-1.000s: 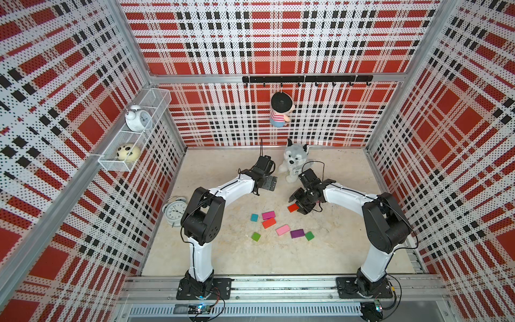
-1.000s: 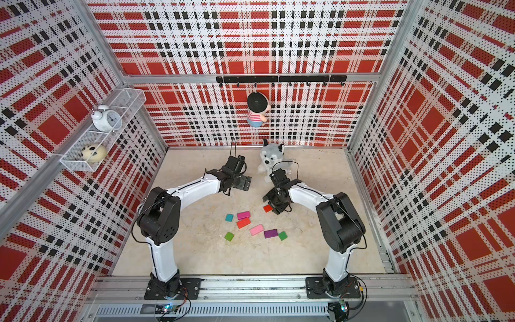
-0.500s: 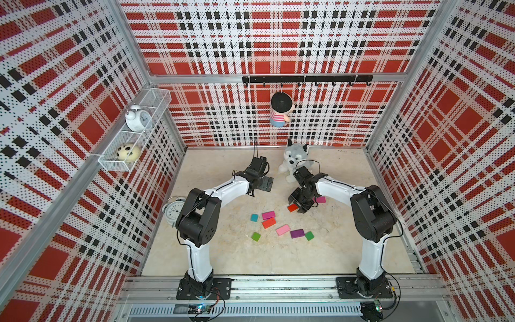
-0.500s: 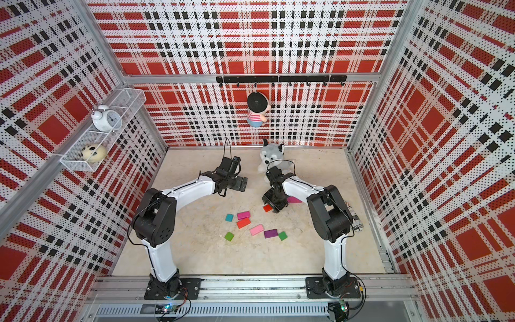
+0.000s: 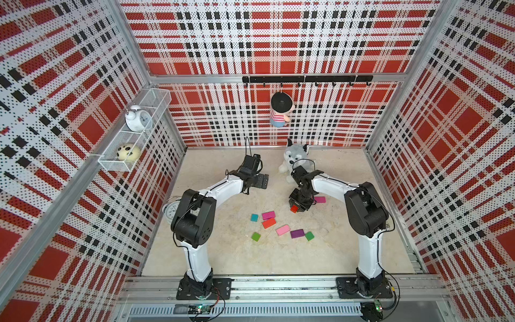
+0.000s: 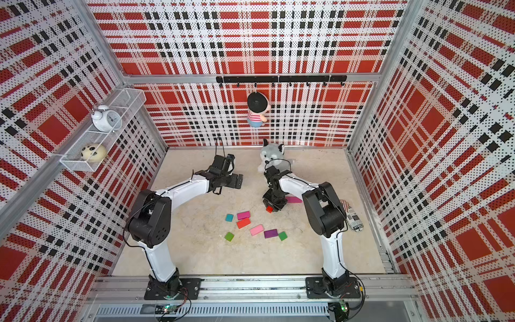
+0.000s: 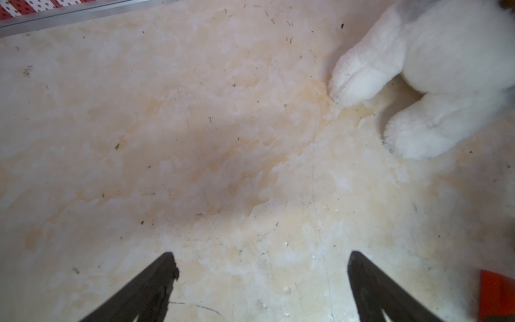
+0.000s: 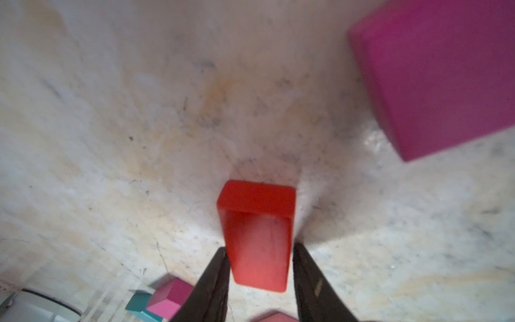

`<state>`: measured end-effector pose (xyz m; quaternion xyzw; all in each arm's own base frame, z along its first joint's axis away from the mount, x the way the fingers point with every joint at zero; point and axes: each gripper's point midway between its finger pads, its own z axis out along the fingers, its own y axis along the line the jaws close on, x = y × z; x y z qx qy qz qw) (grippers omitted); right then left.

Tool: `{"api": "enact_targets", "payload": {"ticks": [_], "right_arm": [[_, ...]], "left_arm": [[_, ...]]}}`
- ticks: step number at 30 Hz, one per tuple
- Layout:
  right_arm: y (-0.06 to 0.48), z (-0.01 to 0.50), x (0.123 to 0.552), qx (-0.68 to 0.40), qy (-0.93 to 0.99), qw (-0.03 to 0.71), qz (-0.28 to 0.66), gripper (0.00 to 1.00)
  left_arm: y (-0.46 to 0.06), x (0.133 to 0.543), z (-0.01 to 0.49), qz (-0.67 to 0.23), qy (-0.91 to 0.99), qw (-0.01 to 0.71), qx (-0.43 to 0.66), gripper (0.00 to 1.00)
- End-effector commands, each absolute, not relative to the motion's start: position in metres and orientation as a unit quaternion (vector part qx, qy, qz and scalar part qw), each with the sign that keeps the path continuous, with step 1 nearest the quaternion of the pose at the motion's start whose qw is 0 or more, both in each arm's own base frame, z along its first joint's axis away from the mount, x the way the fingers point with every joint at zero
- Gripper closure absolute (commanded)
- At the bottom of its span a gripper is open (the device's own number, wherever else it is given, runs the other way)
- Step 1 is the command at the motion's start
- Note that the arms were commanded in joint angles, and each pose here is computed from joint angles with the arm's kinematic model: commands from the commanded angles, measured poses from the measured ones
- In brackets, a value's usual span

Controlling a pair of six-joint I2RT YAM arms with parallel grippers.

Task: Assemble the number 7 with building blocks
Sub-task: Pick up the building block from the center of the board.

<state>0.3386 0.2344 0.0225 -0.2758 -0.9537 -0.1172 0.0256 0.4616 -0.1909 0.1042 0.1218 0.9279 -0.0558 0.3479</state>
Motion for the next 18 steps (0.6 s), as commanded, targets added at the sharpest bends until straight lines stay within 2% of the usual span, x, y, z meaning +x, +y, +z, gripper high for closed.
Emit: {"api": "enact_targets", "payload": {"ticks": [1, 4, 8, 11, 13, 18], "right_arm": [[0.211, 0.003, 0.316, -0.247, -0.967, 0.045, -0.05, 0.59], [0.211, 0.007, 0.319, -0.245, -0.967, 0.032, -0.054, 0.67], [0.212, 0.01, 0.326, -0.221, -0.974, 0.026, -0.05, 0.7], [0.21, 0.017, 0.334, -0.196, -0.98, 0.012, -0.037, 0.78], [0.209, 0.028, 0.343, -0.18, -0.983, -0.011, -0.032, 0.83], [0.216, 0.096, 0.387, -0.131, -0.982, -0.122, -0.055, 0.84]], "left_arm": [[-0.191, 0.462, 0.112, -0.067, 0.924, 0.358, 0.12, 0.02], [-0.192, 0.462, 0.111, -0.071, 0.924, 0.356, 0.118, 0.02], [-0.196, 0.464, 0.11, -0.084, 0.925, 0.353, 0.115, 0.02], [-0.199, 0.464, 0.11, -0.092, 0.925, 0.352, 0.113, 0.02], [-0.201, 0.464, 0.111, -0.098, 0.925, 0.35, 0.112, 0.02], [-0.213, 0.466, 0.119, -0.151, 0.917, 0.354, 0.104, 0.02]]}}
